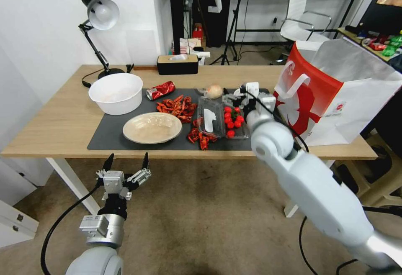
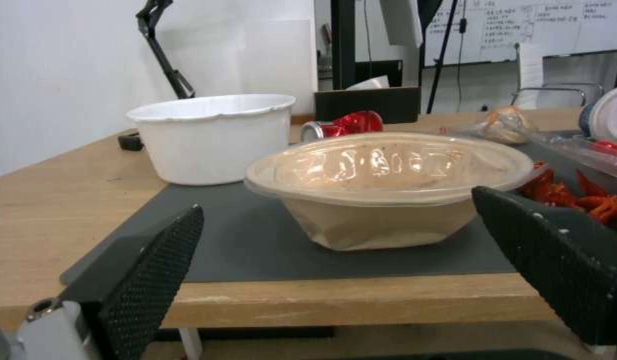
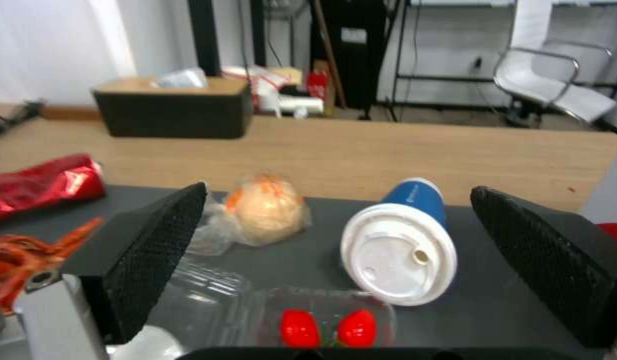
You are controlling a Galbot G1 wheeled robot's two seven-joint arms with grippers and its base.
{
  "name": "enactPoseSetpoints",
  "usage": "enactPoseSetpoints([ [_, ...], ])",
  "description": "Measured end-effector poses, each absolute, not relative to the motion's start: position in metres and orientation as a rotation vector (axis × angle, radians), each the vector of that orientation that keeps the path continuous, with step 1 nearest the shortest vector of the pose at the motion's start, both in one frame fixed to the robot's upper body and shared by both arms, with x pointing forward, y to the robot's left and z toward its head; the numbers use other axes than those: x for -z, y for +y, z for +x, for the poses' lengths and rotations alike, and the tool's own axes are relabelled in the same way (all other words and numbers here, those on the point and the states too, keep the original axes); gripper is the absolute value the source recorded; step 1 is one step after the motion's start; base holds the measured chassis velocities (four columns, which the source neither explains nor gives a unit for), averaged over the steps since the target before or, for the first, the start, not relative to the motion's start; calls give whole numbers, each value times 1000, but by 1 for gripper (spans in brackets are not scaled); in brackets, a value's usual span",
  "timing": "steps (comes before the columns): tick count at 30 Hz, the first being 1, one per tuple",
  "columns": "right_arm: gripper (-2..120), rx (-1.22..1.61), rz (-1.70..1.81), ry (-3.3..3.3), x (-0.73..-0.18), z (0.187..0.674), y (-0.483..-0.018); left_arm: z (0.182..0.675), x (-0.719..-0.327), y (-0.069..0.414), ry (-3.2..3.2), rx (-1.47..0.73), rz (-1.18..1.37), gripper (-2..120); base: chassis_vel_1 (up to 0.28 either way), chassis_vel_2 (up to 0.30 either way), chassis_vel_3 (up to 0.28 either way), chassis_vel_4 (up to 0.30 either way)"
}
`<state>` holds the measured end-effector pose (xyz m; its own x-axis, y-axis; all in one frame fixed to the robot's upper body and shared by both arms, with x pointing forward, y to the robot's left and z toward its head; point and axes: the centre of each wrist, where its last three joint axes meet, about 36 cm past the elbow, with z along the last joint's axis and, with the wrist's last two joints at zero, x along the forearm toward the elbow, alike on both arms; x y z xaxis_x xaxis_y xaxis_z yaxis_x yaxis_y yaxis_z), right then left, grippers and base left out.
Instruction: Pick up the trash from the table and place it into the takeout bag.
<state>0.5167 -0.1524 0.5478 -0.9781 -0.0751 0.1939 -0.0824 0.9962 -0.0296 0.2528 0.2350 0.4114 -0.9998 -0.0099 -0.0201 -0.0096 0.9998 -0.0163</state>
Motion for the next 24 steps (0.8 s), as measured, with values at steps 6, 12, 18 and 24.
enactPoseSetpoints([
  [6, 100, -87, 77, -2868, -556, 547, -145, 253, -410, 235, 3124, 27, -16, 100, 0, 0, 0, 0],
  [12, 100, -93, 24, -2815, -553, 584, -137, 253, -409, 236, 3128, 26, -22, 100, 0, 0, 0, 0],
  [18, 100, -81, -42, -2761, -550, 625, -133, 253, -409, 241, 3128, 35, -38, 100, 0, 0, 0, 0],
  [24, 100, -68, -41, -2740, -551, 645, -133, 253, -409, 242, 3128, 36, -40, 100, 0, 0, 0, 0],
])
